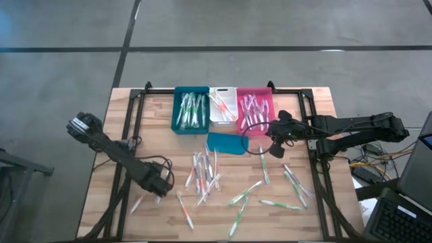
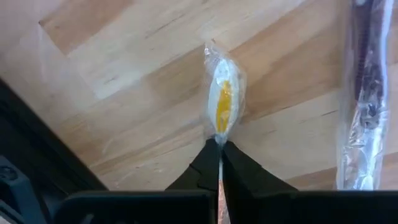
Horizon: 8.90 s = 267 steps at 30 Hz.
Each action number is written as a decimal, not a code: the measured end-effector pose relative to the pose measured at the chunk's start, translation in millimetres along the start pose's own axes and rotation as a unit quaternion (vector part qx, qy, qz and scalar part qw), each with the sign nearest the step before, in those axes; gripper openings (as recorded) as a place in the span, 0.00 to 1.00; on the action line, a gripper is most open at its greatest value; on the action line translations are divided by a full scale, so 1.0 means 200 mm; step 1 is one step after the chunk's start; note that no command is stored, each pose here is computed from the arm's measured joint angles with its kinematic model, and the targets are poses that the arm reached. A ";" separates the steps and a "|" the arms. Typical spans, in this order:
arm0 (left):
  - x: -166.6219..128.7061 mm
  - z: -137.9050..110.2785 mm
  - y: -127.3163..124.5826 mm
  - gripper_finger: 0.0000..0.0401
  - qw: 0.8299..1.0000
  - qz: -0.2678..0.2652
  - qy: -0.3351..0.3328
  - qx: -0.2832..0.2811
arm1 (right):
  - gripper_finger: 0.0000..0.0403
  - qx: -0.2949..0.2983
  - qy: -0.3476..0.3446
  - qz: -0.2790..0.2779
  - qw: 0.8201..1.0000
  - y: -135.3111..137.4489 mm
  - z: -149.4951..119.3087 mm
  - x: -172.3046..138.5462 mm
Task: Pick & Place Toothbrushes
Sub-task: Put the orange toothbrush into the white bin, then put the purple toothbrush into the pink bin
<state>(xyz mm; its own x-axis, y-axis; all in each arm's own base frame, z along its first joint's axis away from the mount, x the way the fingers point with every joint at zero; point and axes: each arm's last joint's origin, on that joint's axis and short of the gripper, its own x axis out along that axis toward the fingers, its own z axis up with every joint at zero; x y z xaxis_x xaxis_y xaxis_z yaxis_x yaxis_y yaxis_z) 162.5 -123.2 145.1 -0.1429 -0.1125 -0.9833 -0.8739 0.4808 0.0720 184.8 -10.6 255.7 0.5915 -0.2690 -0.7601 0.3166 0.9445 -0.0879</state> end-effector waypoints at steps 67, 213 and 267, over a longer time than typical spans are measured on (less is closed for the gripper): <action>-1.04 0.74 -0.40 0.00 0.561 -0.320 -0.677 0.354 | 0.48 -0.076 -0.397 0.149 0.902 0.19 0.20 0.30; -0.58 0.45 0.03 0.47 0.690 -0.200 -0.639 0.274 | 0.03 0.043 0.152 -0.030 0.987 0.19 0.53 0.07; -0.31 0.13 -0.31 0.47 0.701 0.206 -0.065 0.680 | 0.02 -0.034 0.019 0.001 0.999 0.24 0.27 0.04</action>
<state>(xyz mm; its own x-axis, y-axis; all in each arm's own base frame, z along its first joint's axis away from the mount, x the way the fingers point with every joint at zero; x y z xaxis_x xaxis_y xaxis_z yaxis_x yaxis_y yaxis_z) 238.6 -123.0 196.2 -0.1316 0.3170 -0.9392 0.4916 0.8436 0.2159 244.4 22.9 280.1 0.5626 -0.2617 -0.7842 0.2645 0.9557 -0.1291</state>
